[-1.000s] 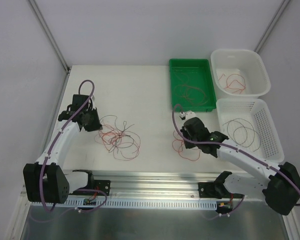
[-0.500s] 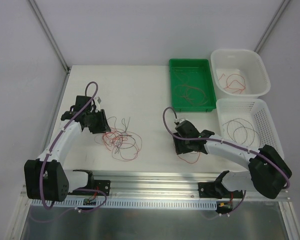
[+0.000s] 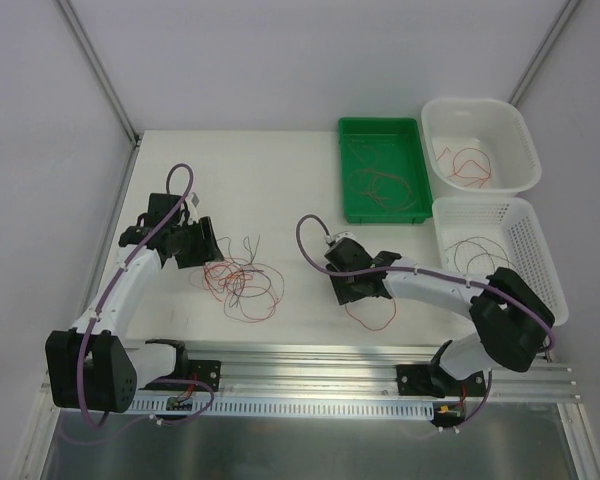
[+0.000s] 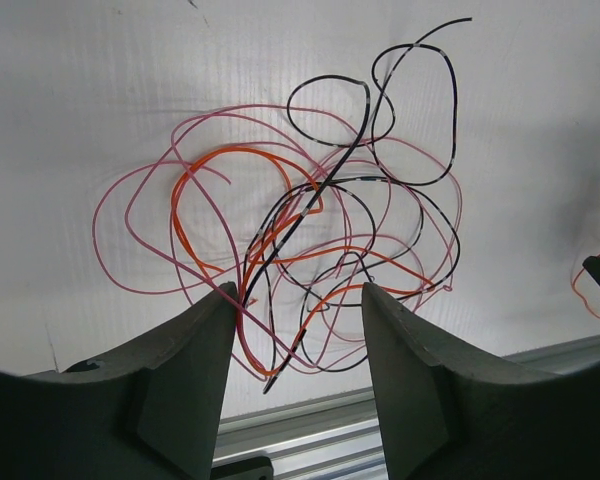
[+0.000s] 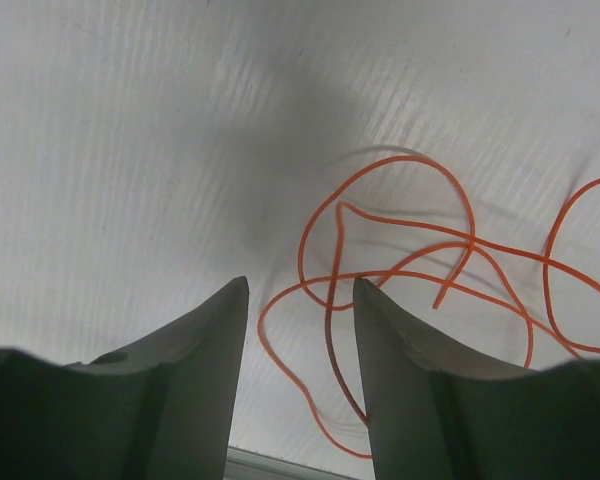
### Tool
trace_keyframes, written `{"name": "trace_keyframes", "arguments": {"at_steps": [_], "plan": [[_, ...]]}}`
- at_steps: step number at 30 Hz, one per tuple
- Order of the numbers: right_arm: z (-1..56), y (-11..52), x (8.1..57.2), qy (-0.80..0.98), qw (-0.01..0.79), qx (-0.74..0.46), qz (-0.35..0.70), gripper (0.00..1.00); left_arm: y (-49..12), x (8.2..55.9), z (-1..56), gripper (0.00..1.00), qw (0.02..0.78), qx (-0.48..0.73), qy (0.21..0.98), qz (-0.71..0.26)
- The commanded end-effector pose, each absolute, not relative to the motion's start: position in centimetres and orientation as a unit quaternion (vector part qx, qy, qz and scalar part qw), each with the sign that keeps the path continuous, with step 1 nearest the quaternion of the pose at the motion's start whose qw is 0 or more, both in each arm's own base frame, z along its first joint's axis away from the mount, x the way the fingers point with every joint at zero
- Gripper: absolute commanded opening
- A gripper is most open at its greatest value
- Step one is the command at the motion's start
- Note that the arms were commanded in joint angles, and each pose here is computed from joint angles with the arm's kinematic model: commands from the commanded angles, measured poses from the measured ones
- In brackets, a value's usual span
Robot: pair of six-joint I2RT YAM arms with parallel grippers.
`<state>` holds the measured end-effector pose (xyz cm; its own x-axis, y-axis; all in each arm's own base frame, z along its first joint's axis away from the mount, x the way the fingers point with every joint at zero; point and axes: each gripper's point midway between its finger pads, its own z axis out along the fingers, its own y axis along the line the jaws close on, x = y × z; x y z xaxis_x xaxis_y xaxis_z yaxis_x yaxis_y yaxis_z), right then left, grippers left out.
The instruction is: Untangle the cables
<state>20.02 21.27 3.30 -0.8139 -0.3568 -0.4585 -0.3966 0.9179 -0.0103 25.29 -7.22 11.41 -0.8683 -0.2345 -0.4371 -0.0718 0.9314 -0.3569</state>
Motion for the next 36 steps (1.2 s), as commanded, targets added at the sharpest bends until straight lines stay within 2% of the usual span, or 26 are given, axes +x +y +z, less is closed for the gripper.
{"name": "trace_keyframes", "arguments": {"at_steps": [1, 11, 14, 17, 19, 22, 27, 36], "plan": [[3.2, 21.1, 20.6, 0.949, 0.234, -0.21, 0.009, 0.49, -7.0, 25.6, 12.0, 0.53, 0.265, -0.075, 0.948, -0.16], [1.1, 22.2, 20.9, 0.95, 0.222, -0.22, 0.011, 0.37, -7.1, 25.5, 12.0, 0.54, 0.265, -0.075, 0.948, -0.161], [0.6, 22.4, 21.0, 0.95, 0.217, -0.223, 0.011, 0.25, -7.1, 25.5, 12.0, 0.54, 0.265, -0.074, 0.948, -0.161], [0.6, 22.6, 20.8, 0.951, 0.213, -0.226, 0.016, 0.06, -7.1, 25.5, 12.0, 0.54, 0.265, -0.074, 0.948, -0.161], [1.1, 22.7, 20.7, 0.95, 0.214, -0.227, 0.021, 0.01, -7.1, 25.6, 12.1, 0.53, 0.266, -0.074, 0.947, -0.161], [3.5, 22.9, 21.1, 0.944, 0.232, -0.234, 0.029, 0.01, -7.1, 25.6, 12.1, 0.53, 0.266, -0.074, 0.947, -0.162], [11.6, 23.1, 23.3, 0.916, 0.315, -0.247, 0.04, 0.01, -7.2, 25.6, 12.2, 0.54, 0.267, -0.073, 0.947, -0.164], [24.3, 17.2, 27.5, 0.88, 0.429, -0.203, 0.018, 0.01, -7.1, 25.5, 12.4, 0.54, 0.273, -0.072, 0.945, -0.164]]}}
